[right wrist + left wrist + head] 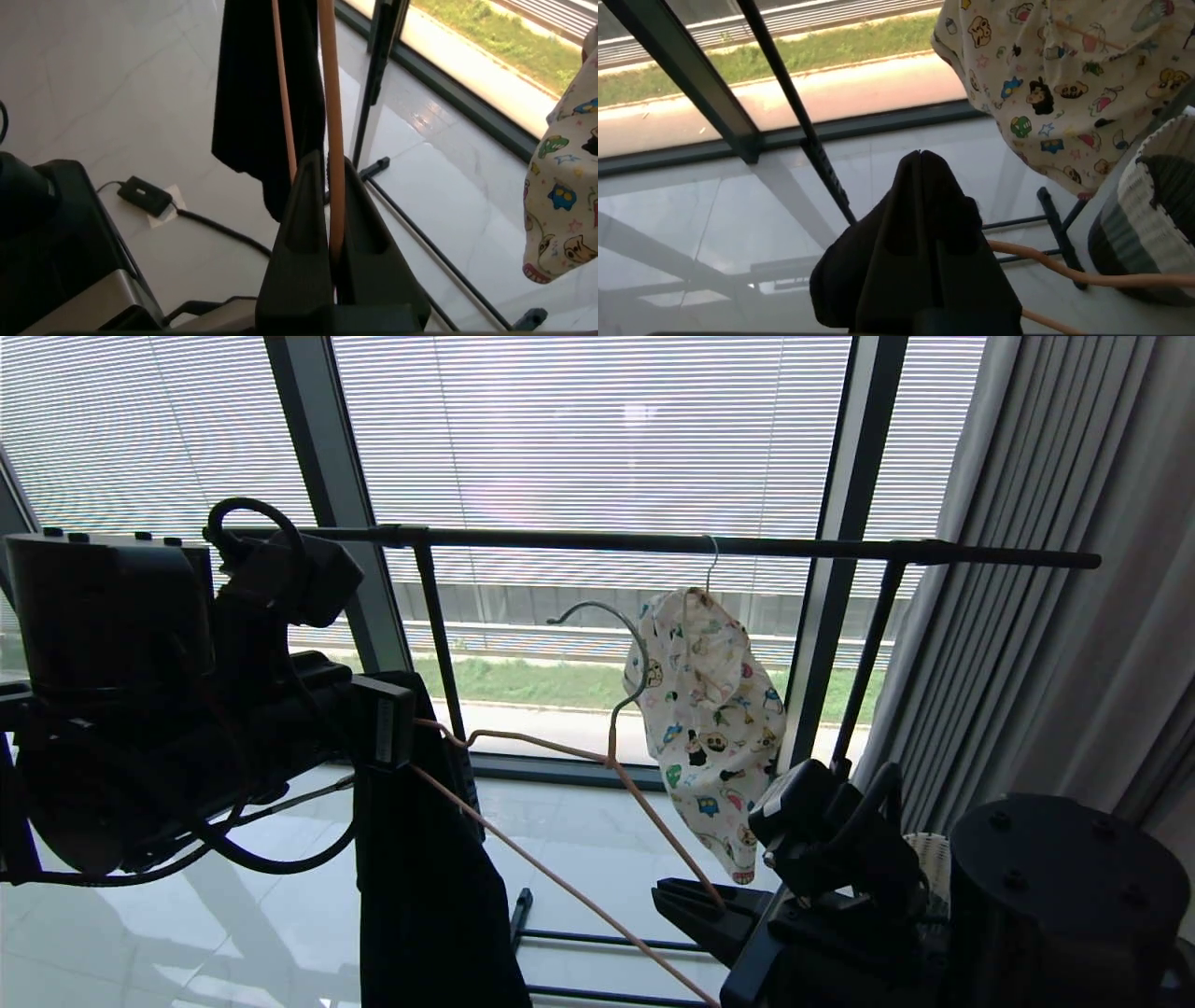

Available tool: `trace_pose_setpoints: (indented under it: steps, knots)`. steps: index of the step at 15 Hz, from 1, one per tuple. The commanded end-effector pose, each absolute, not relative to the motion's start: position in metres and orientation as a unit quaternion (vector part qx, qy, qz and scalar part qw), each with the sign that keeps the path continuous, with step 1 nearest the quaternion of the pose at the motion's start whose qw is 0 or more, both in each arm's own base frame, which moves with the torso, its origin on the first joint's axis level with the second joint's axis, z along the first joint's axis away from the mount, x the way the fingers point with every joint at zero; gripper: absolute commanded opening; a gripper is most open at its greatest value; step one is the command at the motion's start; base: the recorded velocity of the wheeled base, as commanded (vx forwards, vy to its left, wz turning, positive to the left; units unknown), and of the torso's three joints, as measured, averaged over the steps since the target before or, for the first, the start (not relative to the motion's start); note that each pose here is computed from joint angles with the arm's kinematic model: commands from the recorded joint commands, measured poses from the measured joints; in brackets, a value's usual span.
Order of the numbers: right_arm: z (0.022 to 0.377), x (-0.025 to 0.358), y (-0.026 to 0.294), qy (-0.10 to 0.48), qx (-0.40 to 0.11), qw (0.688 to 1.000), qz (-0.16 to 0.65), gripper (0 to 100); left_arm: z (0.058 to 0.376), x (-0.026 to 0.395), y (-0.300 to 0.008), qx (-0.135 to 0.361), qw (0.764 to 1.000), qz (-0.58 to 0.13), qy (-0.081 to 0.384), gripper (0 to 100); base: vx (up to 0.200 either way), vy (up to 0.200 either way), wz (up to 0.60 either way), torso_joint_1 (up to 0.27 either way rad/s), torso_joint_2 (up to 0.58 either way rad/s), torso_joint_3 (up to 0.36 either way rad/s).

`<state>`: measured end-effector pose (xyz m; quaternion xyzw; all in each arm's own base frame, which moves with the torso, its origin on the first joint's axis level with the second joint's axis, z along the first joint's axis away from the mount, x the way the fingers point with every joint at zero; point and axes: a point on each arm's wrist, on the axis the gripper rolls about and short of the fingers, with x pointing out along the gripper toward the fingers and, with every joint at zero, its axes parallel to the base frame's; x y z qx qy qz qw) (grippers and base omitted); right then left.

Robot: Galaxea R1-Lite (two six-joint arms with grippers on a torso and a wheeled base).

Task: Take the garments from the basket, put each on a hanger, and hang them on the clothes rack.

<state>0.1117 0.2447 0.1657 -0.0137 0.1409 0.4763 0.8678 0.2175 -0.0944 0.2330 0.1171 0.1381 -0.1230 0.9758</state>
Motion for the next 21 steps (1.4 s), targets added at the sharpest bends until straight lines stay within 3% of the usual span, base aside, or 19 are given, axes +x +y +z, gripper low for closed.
trace_pose_setpoints:
  steps: [1, 11, 16, 21]
  knots:
    - [0.165, 0.111, 0.243, 0.142, -0.015, 0.868, 0.476, 0, 0.231, 0.220, -0.081, 0.140, 0.974, -0.112, 0.141, 0, 0.000, 0.000, 0.00, 0.000, 0.00, 0.000]
    - [0.167, 0.110, 0.242, 0.138, -0.012, 0.868, 0.477, 0, 0.230, 0.216, -0.072, 0.136, 0.972, -0.129, 0.139, 0, 0.000, 0.000, 0.00, 0.000, 0.00, 0.000]
    - [0.172, 0.112, 0.246, 0.103, 0.011, 0.872, 0.478, 0, 0.232, 0.216, -0.072, 0.134, 0.973, -0.130, 0.135, 0, 0.000, 0.000, 0.00, 0.000, 0.00, 0.000]
    - [0.159, 0.118, 0.260, 0.117, -0.001, 0.870, 0.478, 0, 0.247, 0.194, -0.081, 0.095, 0.971, -0.195, 0.101, 0, 0.000, 0.000, 0.00, 0.000, 0.00, 0.000]
